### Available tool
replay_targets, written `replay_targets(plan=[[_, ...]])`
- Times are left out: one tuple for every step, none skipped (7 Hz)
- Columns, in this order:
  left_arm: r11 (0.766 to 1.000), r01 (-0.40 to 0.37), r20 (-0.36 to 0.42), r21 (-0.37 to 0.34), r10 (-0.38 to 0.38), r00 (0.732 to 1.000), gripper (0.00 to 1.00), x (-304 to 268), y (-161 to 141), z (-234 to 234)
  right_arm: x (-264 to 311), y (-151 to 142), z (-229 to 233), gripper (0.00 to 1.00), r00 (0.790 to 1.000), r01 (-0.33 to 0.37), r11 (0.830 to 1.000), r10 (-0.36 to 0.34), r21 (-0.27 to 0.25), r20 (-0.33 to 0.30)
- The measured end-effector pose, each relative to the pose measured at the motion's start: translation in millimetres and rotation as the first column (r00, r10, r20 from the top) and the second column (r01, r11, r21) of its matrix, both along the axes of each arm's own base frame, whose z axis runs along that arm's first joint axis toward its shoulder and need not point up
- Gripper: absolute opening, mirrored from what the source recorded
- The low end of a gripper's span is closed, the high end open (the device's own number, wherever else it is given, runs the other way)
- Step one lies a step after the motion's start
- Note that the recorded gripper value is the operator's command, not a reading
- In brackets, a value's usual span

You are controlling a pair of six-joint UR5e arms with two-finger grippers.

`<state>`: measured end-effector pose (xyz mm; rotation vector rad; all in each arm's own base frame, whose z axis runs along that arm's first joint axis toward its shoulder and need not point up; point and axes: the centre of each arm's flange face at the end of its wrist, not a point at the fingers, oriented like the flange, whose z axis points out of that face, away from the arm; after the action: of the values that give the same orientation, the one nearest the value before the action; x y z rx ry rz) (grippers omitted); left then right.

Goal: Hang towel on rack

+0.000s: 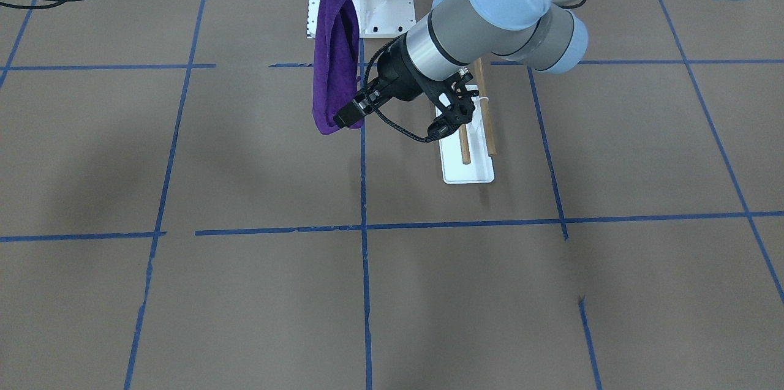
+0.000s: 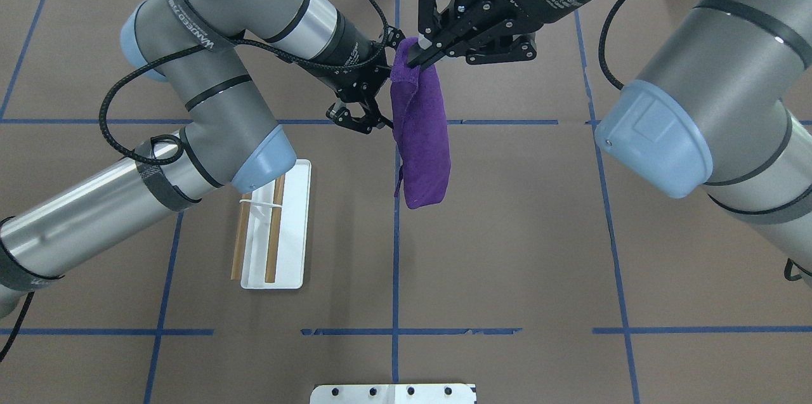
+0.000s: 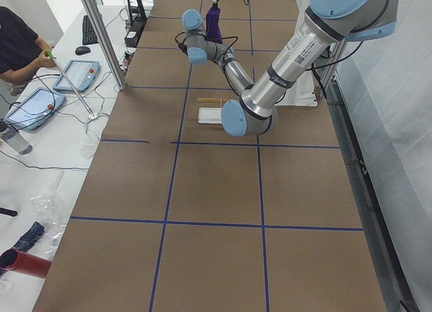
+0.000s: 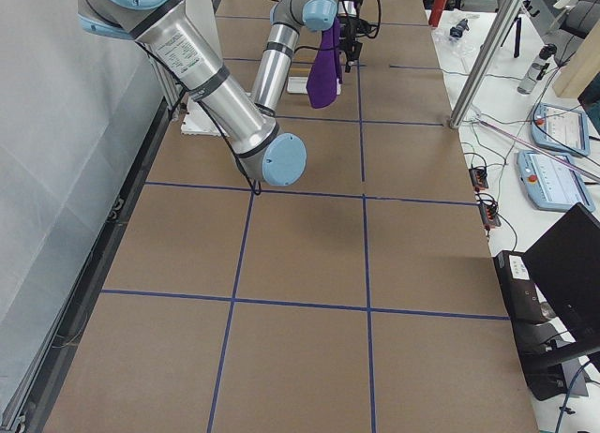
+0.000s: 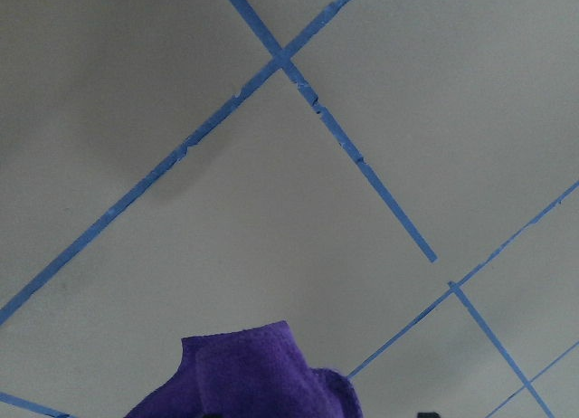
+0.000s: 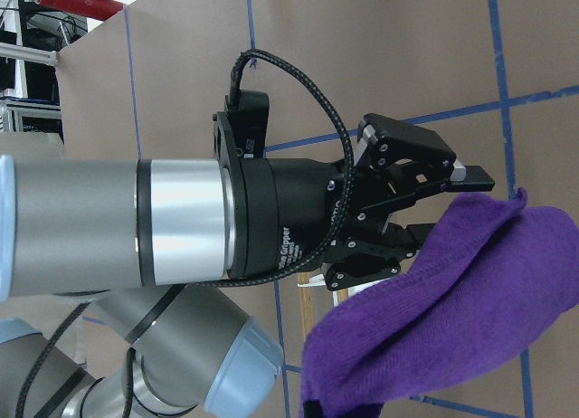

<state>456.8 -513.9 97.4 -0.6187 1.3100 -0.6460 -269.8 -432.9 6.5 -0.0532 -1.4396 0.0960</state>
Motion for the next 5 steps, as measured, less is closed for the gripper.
replay_targets(plan=[[1.0, -0.003, 0.001, 0.0, 0.003, 1.0, 0.43, 2.2, 2.2, 0.6, 1.0, 0.4, -0.7, 0.0, 1.0, -0.001, 1.0, 0.001, 0.002, 0.002], [1.0, -0.005, 0.001, -0.001, 0.005, 1.0, 0.06, 3.1, 3.6, 1.2, 2.2, 0.0, -1.2, 0.0, 1.0, -0.004, 1.0, 0.004, 0.002, 0.003], [1.0, -0.002, 0.001, 0.0, 0.002, 1.0, 0.0, 2.9, 4.0, 1.0, 4.0, -0.7, -1.5, 0.0, 1.0, -0.008, 1.0, 0.008, 0.003, 0.003], [1.0, 0.003, -0.001, 0.004, -0.003, 1.0, 0.0, 1.4, 5.3, 0.9, 6.5, -1.4, -1.8, 0.0, 1.0, -0.011, 1.0, 0.011, 0.003, 0.004], [1.0, 0.005, -0.006, 0.011, -0.005, 1.0, 0.0, -2.0, 8.3, 0.9, 9.9, -2.7, -1.7, 0.0, 1.0, -0.015, 1.0, 0.015, 0.002, 0.005]])
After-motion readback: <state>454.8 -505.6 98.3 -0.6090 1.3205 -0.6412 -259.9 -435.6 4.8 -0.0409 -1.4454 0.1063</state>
